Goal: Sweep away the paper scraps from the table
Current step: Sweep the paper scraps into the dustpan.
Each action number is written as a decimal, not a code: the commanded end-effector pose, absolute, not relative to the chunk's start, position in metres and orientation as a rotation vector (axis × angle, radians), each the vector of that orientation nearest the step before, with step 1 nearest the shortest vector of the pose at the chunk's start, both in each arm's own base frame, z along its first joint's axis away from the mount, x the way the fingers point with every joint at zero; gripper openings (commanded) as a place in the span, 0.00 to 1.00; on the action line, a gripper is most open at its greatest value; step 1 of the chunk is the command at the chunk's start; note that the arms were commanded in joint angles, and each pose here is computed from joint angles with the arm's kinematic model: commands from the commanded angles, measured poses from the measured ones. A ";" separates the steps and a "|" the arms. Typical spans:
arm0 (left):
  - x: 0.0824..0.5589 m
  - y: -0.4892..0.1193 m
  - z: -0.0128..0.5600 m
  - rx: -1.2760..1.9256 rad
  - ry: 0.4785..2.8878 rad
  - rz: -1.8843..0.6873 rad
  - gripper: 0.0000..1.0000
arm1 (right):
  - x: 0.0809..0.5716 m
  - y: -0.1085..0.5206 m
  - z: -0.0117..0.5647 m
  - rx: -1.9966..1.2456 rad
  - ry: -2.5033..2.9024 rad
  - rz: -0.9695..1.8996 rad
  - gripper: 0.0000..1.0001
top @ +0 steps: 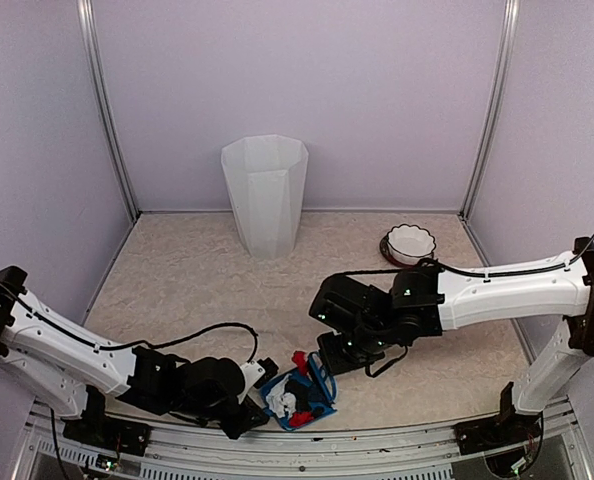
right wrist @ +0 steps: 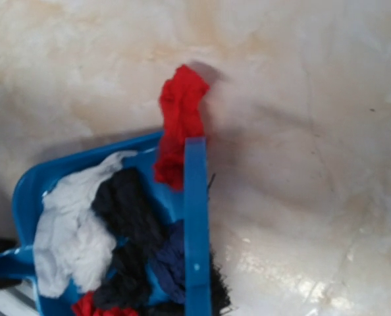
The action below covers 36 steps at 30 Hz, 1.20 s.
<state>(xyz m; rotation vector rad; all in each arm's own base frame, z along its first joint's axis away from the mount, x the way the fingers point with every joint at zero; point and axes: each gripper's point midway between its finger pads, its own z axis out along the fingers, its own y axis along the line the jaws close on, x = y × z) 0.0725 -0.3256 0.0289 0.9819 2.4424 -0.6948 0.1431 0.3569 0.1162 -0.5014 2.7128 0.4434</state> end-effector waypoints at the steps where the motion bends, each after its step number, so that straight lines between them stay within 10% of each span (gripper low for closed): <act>1: 0.084 -0.313 0.012 0.913 2.486 -0.648 0.00 | 0.133 0.378 0.129 -0.617 2.666 0.543 0.00; 36: 0.126 -0.294 0.006 0.696 2.490 -0.602 0.00 | 0.225 0.382 0.125 -1.160 2.188 -0.097 0.00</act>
